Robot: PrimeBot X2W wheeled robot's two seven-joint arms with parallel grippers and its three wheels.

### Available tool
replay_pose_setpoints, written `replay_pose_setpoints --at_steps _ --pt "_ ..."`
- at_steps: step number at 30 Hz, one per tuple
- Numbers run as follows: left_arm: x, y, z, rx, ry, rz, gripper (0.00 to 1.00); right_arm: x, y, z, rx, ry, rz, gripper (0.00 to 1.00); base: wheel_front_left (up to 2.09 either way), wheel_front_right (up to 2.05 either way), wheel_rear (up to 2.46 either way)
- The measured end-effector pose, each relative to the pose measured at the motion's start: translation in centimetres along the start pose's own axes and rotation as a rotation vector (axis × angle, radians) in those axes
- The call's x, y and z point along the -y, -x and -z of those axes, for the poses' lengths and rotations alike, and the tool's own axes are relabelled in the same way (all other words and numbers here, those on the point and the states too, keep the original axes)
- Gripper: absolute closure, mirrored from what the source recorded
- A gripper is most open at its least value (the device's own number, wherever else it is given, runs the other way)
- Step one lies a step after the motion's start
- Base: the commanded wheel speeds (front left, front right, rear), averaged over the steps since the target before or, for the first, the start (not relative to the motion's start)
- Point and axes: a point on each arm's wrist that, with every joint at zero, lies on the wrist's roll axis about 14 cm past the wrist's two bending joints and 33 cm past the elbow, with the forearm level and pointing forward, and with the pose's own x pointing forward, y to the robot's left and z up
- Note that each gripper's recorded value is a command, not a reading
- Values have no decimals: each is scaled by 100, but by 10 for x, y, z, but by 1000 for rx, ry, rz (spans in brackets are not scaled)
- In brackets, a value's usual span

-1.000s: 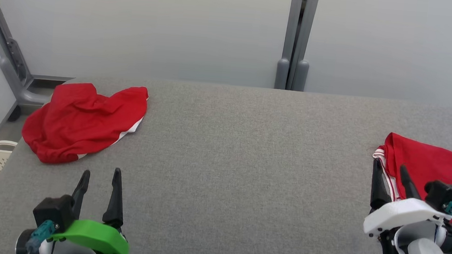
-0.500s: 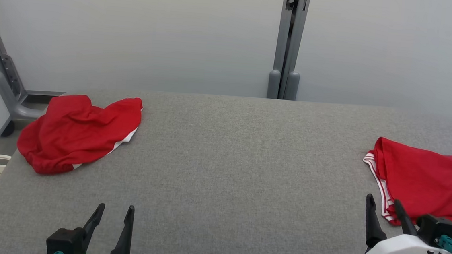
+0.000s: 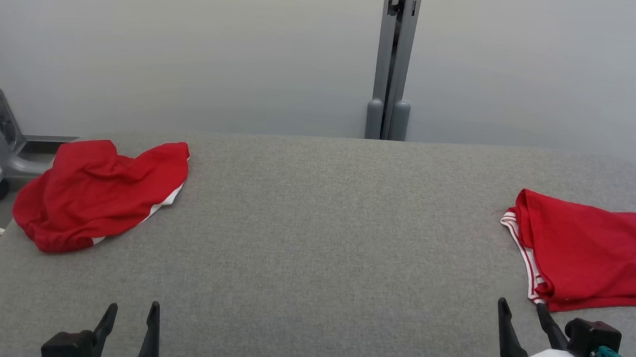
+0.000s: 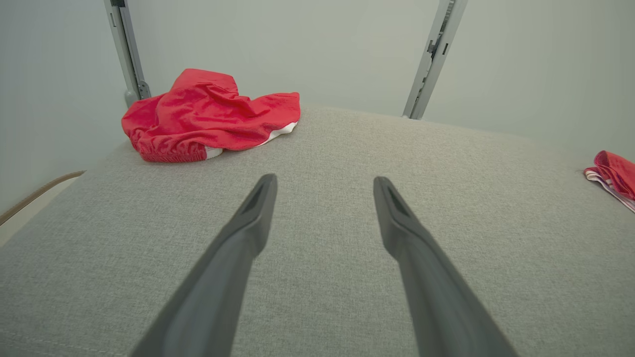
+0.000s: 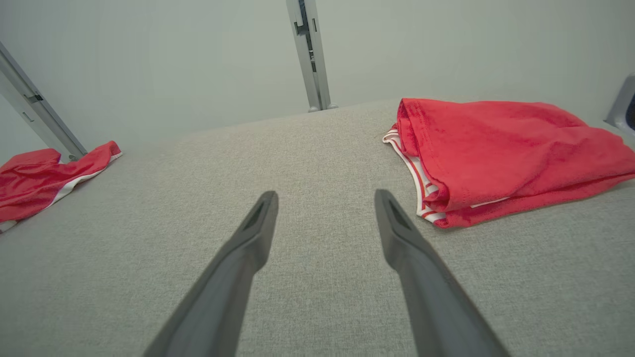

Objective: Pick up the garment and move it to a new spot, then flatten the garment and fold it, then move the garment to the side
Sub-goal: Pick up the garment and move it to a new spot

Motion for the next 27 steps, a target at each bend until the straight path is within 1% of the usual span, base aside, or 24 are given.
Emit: replay_pose_setpoints --at_steps 8,18,27 --pt "-8 1 -2 1 -4 -16 0 -6 -1 7 -8 -21 -16 0 0 0 0" --pt "-8 3 0 -11 -28 -12 0 -6 -4 11 -17 -23 -16 0 0 0 0" --pt "-7 4 -1 -11 -26 -11 0 -9 -6 15 -30 -28 -23 0 0 0 0"
